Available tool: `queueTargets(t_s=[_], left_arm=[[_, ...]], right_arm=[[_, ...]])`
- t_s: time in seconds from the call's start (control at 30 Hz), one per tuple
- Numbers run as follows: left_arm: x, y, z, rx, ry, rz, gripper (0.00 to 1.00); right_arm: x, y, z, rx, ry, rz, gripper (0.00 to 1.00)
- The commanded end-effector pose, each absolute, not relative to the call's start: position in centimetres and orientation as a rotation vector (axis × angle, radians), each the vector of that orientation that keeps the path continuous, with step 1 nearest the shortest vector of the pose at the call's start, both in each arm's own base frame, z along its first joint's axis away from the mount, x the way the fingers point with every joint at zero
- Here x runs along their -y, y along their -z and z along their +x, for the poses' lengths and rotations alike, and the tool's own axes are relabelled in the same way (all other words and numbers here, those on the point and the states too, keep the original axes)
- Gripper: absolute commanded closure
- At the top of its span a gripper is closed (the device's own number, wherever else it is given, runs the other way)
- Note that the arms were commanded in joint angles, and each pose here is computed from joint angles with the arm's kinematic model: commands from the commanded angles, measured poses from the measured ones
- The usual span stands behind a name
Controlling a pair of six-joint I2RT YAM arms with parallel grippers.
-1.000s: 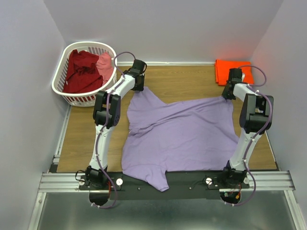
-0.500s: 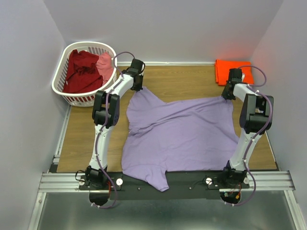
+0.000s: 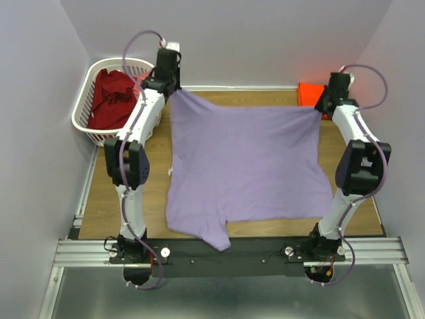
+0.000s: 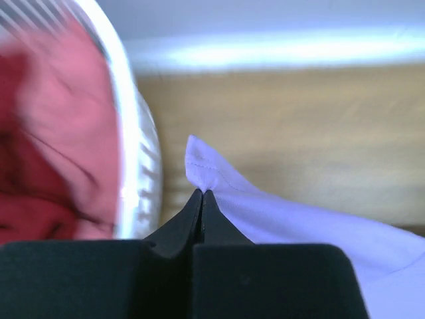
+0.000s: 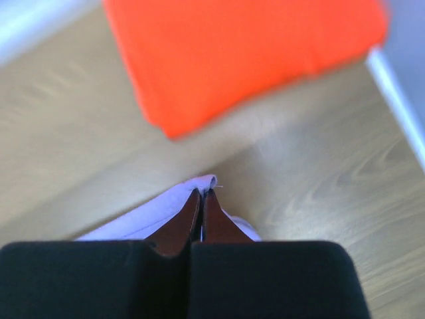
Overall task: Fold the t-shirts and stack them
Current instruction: Flatten the tshirt out
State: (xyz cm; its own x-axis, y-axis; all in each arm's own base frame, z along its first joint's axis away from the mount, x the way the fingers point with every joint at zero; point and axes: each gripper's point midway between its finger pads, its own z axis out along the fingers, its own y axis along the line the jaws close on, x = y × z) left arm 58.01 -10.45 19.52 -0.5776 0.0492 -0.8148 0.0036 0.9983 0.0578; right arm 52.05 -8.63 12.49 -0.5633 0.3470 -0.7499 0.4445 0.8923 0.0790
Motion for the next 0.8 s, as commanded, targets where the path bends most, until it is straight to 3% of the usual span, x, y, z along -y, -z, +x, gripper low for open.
queueTargets(t_s=[0.0, 0.23, 0.33, 0.63, 0.77], left_arm=[[7.8, -41.0, 55.7, -1.698, -0.075, -0.070, 1.00], [6.9, -53.6, 45.8, -1.436, 0.052, -0.053, 1.00], [6.5, -57.3, 40.6, -1.322, 0.107, -0.041, 1.00], [3.4, -63.1, 25.0, -1.053, 0.162, -0.032, 1.00], [2.3, -64.8, 21.1, -0.990, 0.166, -0.050, 1.00]], right_arm=[[8.4, -26.7, 53.0, -1.918, 0.068, 0.521, 0.99], [7.2, -38.0, 47.9, -1.709, 0.018, 0.433, 0.99], [6.9, -43.4, 42.7, -1.586, 0.034, 0.405, 0.99], [6.4, -53.0, 29.6, -1.295, 0.091, 0.361, 0.99], [6.1, -55.7, 25.3, -1.206, 0.115, 0.329, 0.99]])
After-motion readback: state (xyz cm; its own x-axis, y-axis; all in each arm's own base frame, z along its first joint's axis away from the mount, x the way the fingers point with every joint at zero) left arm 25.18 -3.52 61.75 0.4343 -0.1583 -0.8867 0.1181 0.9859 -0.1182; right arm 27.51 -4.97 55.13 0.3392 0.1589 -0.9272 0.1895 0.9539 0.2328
